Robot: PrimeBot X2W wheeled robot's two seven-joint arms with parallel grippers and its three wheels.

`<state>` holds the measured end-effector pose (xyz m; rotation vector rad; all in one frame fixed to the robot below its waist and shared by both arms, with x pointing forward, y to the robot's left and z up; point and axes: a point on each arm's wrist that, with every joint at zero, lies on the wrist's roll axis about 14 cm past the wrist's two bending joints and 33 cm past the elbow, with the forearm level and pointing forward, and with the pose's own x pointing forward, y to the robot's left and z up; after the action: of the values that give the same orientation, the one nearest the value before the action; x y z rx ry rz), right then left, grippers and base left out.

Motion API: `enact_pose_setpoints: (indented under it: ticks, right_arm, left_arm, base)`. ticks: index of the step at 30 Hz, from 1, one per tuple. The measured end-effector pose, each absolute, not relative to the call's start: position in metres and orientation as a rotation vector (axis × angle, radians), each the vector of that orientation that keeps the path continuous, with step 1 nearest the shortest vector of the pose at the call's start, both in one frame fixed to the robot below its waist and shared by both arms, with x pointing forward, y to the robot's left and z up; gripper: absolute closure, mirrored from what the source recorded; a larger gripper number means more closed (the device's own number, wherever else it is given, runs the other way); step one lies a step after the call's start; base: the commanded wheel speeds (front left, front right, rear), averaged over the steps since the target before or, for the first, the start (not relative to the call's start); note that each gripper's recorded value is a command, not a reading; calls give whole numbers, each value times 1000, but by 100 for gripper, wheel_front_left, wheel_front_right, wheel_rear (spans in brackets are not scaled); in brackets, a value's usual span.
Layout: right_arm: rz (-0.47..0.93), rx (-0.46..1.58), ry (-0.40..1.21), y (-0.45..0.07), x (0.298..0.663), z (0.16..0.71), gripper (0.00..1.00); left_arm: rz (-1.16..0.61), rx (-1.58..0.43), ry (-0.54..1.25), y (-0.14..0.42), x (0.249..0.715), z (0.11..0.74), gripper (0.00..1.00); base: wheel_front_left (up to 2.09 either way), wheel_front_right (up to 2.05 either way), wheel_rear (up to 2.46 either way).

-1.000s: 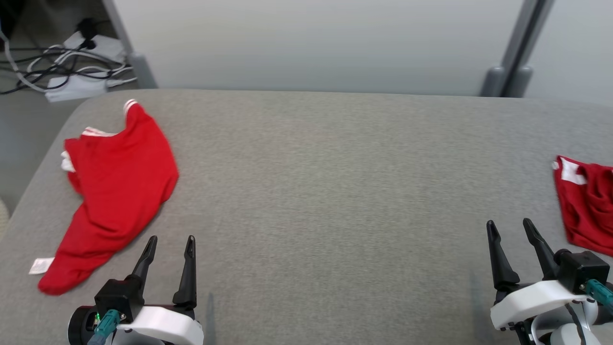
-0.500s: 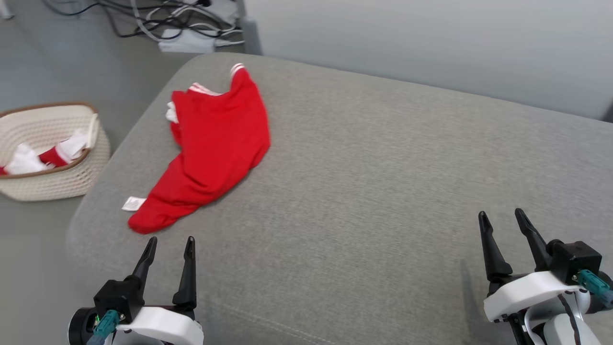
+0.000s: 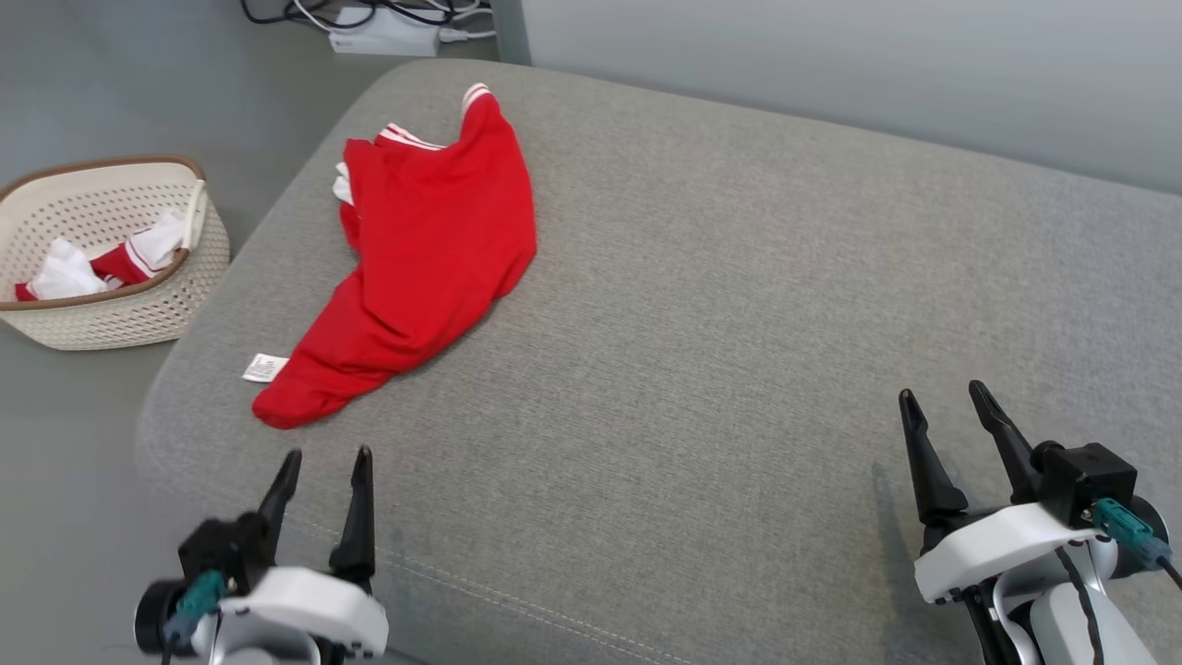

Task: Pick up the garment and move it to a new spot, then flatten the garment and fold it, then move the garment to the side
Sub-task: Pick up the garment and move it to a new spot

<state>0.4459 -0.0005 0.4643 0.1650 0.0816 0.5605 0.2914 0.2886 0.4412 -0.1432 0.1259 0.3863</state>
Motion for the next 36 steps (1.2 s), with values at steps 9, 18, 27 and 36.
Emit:
enact_pose_setpoints:
  ticks: [9, 18, 27, 36]
  right_arm:
    - [516, 162, 100, -20, 458, 451, 0]
    - [472, 166, 125, -38, 470, 435, 0]
    - [430, 162, 160, -55, 480, 416, 0]
    - [387, 157, 185, -73, 485, 402, 0]
  left_arm:
    - [279, -114, 137, 302, 371, 450, 0]
    - [193, -116, 270, 311, 457, 454, 0]
    - [198, -149, 434, 338, 497, 441, 0]
    - [239, -166, 558, 351, 512, 413, 0]
  base:
    - [0, 0, 0]
    - [0, 0, 0]
    - [0, 0, 0]
    - [0, 0, 0]
